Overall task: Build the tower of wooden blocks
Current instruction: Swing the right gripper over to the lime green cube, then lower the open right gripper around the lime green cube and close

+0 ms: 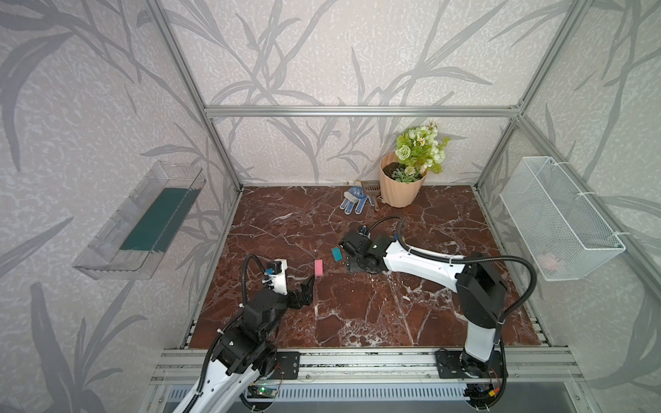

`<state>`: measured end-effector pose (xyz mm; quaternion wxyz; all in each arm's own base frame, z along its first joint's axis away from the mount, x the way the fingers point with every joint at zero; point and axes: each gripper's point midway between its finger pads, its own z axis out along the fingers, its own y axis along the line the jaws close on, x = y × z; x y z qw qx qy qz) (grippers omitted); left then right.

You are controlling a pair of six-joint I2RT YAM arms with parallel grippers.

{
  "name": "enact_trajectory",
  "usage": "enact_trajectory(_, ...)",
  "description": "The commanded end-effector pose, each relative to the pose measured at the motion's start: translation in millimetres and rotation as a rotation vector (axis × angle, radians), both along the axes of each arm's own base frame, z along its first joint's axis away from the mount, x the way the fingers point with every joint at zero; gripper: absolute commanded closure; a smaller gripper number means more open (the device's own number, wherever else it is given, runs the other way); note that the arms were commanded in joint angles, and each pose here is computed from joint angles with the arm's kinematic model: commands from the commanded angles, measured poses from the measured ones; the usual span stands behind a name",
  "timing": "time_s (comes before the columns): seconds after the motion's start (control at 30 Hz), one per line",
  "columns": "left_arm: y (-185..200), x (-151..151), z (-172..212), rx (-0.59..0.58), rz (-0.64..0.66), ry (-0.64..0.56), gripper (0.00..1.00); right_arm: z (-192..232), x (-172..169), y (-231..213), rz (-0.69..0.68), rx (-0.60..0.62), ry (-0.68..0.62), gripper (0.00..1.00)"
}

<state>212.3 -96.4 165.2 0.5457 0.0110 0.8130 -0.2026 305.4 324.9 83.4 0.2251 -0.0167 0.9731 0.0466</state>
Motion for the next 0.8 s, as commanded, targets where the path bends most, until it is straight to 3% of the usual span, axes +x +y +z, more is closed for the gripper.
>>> enact_trajectory(0.0,2,0,5,-0.004,0.013,-0.012,0.01,-13,0,1,0.004,-0.08,0.053,0.23)
enact_trajectory(0.2,2,0,4,-0.005,0.014,-0.009,0.01,-32,8,4,-0.013,-0.166,0.097,0.29)
enact_trajectory(0.77,3,-1,4,-0.005,0.014,-0.009,0.01,-57,25,2,-0.025,-0.121,0.122,0.32)
